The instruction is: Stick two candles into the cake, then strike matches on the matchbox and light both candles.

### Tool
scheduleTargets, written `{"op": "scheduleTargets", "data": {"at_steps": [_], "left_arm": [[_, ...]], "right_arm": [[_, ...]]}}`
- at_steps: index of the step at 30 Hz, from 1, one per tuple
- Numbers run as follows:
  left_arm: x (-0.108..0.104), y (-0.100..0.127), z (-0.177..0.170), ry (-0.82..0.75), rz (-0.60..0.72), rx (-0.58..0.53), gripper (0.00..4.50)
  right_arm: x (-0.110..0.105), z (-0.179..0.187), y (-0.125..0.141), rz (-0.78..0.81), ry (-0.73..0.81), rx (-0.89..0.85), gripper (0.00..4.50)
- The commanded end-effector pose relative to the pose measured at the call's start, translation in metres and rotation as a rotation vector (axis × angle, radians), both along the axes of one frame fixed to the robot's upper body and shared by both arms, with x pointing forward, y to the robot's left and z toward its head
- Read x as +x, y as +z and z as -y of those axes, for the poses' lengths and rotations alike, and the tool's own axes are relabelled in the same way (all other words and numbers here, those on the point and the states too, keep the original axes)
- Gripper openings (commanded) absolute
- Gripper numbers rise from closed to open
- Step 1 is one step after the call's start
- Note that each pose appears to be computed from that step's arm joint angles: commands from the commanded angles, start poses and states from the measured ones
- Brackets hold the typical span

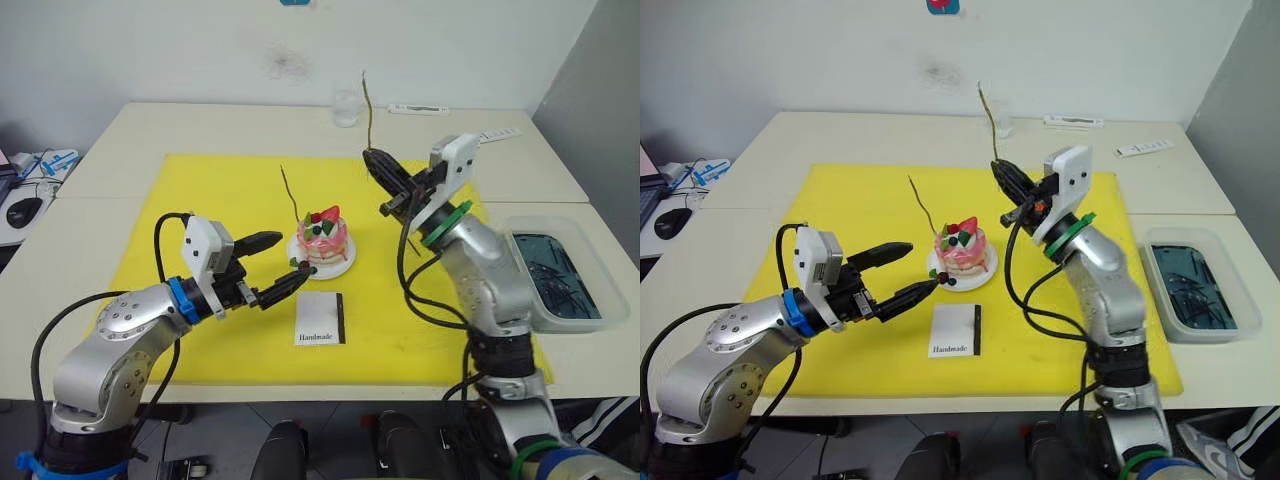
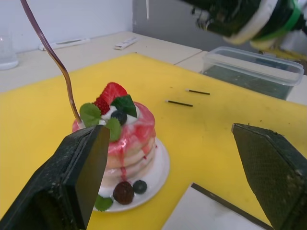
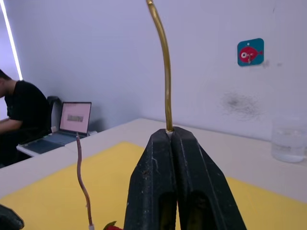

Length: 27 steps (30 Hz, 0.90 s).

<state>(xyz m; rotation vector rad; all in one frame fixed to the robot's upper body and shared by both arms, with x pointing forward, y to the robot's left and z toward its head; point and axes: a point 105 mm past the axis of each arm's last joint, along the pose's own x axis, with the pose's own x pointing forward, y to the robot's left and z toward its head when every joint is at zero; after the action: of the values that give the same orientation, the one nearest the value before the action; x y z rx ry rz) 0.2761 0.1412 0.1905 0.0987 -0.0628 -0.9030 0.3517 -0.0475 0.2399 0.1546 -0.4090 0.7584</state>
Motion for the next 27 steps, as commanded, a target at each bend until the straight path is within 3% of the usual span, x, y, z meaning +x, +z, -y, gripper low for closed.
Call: {"op": "scheduleTargets", "data": {"at_steps": [1, 11, 27], "left_arm": [[-0.001, 0.011, -0.001, -0.003, 0.036, -0.008, 4.50], [0.001, 0.013, 0.001, -0.011, 0.023, 0.011, 4.50], [-0.004, 0.004, -0.003, -0.016, -0.004, 0.044, 4.50]], "right_arm": [[-0.003, -0.003, 0.004, 0.067, -0.010, 0.028, 0.02], [-0.008, -0.016, -0.024, 0.049, 0.009, 0.030, 0.02], [-0.009, -0.025, -0.040, 0.012, 0.016, 0.034, 0.02]]}}
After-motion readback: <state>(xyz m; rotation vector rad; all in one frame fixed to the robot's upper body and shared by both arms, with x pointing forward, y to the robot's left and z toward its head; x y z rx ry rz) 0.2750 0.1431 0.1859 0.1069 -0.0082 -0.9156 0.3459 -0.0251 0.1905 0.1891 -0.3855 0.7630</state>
